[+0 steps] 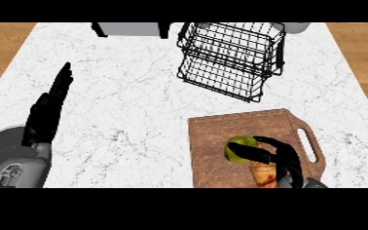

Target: Pick the pear from the cutting board and place it in the tiered basket

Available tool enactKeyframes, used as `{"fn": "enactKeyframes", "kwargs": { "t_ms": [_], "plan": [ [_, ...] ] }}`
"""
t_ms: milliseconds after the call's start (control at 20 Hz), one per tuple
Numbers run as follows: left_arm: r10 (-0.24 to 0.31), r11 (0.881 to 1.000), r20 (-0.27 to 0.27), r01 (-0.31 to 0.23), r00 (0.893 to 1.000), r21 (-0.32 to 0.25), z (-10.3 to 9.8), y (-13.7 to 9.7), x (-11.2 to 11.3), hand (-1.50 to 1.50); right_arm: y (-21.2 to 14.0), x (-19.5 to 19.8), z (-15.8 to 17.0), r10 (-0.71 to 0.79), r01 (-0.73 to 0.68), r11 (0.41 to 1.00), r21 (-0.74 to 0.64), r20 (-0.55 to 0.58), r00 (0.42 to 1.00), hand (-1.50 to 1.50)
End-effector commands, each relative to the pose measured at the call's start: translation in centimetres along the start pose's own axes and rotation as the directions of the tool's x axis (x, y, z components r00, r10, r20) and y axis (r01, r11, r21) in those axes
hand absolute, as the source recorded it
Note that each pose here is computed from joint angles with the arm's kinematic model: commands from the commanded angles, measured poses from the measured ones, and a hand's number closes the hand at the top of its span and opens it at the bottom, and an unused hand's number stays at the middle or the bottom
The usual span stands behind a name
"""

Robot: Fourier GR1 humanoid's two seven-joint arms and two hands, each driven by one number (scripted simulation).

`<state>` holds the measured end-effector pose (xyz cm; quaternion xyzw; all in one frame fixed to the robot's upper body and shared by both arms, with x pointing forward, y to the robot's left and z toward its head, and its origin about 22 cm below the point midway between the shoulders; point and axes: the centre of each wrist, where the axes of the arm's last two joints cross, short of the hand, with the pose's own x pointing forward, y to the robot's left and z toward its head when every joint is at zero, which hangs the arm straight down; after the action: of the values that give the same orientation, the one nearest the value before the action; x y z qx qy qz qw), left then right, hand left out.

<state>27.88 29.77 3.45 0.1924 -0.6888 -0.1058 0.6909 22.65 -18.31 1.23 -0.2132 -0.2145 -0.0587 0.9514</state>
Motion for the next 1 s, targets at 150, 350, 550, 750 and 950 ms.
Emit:
{"fn": "enactKeyframes", "kwargs": {
  "t_ms": [150,350,550,750,950],
  "plan": [
    [-0.003,1.0,-0.013,0.003,1.0,0.014,0.0,0.5,-0.7,0.0,0.2,1.3,1.4,-0.007,0.009,0.999,0.033,-0.034,0.999,1.5],
    [0.001,1.0,-0.013,-0.001,1.0,0.005,1.3,-0.9,-1.2,0.0,0.4,0.9,1.1,-0.088,0.088,0.996,0.004,-0.046,0.995,1.5],
    [-0.002,1.0,0.024,0.003,1.0,-0.02,-0.7,-0.6,1.0,0.0,6.4,2.4,2.7,0.121,-0.11,0.992,-0.057,0.253,0.96,1.5],
    [0.002,0.993,0.085,0.008,0.996,-0.122,-1.1,-2.6,2.0,0.0,8.1,5.4,4.9,0.353,-0.297,0.935,-0.194,0.566,0.745,1.5],
    [0.003,0.989,0.084,0.01,0.996,-0.148,-1.3,-3.7,2.2,0.0,11.8,10.0,8.3,0.328,-0.193,0.944,-0.268,0.694,0.641,1.5]
  ]
}}
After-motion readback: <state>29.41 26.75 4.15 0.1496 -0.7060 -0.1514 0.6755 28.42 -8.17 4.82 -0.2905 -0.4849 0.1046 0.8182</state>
